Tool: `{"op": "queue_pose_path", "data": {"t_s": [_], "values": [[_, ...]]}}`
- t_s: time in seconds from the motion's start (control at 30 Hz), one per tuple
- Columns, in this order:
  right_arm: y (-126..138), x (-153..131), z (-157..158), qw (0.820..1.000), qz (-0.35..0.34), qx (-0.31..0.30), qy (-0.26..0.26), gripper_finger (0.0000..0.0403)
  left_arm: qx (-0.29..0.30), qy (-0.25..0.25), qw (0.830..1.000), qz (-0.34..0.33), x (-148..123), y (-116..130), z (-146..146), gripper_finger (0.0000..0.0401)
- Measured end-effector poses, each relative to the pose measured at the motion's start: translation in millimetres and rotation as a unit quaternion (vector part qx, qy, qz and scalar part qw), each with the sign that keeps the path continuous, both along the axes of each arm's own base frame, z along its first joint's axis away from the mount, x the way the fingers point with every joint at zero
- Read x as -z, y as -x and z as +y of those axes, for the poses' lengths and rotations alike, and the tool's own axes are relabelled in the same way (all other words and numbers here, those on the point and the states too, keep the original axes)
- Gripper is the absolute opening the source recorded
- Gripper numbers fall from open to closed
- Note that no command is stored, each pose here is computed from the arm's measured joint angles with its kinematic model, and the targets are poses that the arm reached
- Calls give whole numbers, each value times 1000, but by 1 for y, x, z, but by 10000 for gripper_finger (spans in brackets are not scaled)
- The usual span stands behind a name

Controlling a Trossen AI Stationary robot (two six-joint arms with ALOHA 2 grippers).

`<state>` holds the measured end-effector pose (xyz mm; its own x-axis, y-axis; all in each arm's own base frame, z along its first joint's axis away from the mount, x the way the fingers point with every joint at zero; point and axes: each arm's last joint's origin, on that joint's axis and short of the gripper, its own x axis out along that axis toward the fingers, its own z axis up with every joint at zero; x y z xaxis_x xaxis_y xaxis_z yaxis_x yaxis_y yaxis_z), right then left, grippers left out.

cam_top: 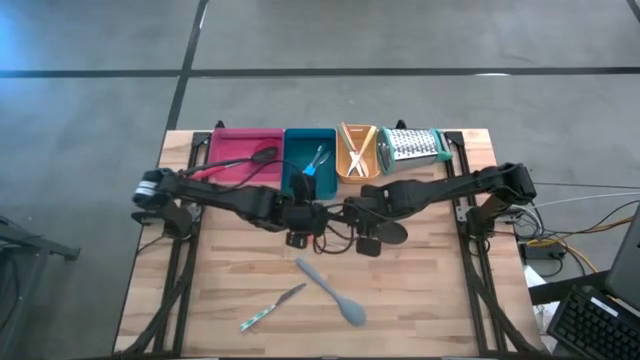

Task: Pick & Place Kitchen Items
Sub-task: Put the black spoon into the pink bin

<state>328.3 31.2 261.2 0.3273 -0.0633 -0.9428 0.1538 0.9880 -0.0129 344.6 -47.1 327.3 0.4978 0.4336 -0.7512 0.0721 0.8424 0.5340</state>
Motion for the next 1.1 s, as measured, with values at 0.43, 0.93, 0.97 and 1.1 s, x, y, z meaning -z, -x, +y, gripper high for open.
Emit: {"op": "queue_pose_path", "data": {"t_s": [0.43, 0.93, 0.97, 1.1], "values": [[-1, 0, 2, 1000, -6, -7, 4, 61, -12, 2, 1000, 23, 5, -1, 9, 143], [-1, -1, 2, 1000, -10, -7, -1, 61, 10, 25, 999, 44, 2, 2, 8, 78], [-2, -1, 2, 1000, -11, -5, -2, 61, 10, 25, 999, 45, 2, 2, 8, 78], [-2, -1, 2, 1000, -13, 2, -4, 78, 10, 25, 998, 48, 2, 3, 8, 78]]}}
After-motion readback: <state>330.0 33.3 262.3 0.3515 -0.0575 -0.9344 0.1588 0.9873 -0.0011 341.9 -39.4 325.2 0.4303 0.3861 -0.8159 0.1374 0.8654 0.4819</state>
